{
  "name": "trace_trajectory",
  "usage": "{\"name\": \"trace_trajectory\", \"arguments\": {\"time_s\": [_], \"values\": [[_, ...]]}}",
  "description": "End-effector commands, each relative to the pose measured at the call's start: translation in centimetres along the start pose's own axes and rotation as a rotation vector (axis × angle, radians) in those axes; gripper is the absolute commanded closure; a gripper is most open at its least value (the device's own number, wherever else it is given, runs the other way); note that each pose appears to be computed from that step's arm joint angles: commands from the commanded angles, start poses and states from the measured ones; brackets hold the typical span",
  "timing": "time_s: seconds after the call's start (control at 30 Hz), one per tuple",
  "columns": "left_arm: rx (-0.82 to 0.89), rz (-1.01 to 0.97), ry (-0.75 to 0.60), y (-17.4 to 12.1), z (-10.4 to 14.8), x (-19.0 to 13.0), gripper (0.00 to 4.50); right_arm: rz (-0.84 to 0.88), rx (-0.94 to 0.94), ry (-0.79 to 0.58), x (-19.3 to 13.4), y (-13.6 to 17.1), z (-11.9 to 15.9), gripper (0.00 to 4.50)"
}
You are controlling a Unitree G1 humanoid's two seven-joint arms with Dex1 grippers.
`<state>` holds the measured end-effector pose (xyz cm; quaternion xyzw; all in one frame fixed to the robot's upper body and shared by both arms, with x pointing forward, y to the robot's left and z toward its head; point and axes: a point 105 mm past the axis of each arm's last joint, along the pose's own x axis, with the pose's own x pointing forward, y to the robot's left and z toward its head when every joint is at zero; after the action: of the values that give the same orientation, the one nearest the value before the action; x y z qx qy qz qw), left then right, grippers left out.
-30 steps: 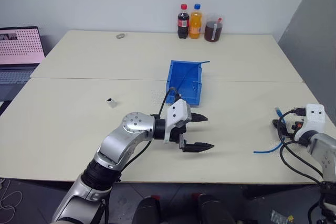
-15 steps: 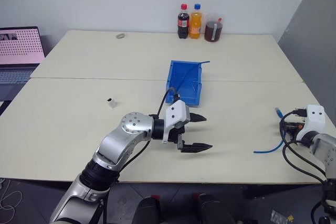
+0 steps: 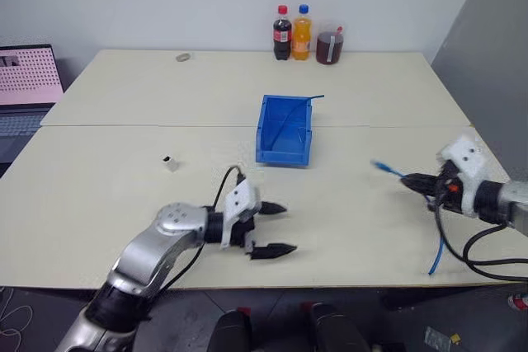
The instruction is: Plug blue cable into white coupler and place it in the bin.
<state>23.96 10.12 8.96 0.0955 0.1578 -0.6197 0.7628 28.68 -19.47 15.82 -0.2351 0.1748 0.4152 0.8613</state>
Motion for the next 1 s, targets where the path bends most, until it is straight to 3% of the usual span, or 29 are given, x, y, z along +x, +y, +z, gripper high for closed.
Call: {"name": "trace_trajectory", "arguments": {"time_s": [0.03, 0.3, 0.57, 0.67, 1.0], "values": [[0.026, 0.126, -0.057, 1.3, 0.9, -2.3, 0.0, 0.164, -0.214, -0.073, 3.7, 2.7, 3.0, 4.44], [-0.034, 0.382, -0.041, 4.7, -0.6, -8.0, 0.0, 0.382, -0.335, -0.149, 12.4, 6.6, 5.6, 4.44], [-0.05, 0.412, 0.011, 5.4, -2.0, -9.4, 0.0, 0.415, -0.422, -0.113, 16.1, 6.9, 5.2, 4.44], [-0.049, 0.408, 0.024, 5.6, -2.4, -9.2, 0.0, 0.421, -0.439, -0.107, 16.3, 6.8, 4.9, 3.92], [0.009, 0.349, 0.029, 7.0, -2.0, -6.9, 0.0, 0.434, -0.407, -0.142, 14.6, 6.8, 5.5, 1.57]]}}
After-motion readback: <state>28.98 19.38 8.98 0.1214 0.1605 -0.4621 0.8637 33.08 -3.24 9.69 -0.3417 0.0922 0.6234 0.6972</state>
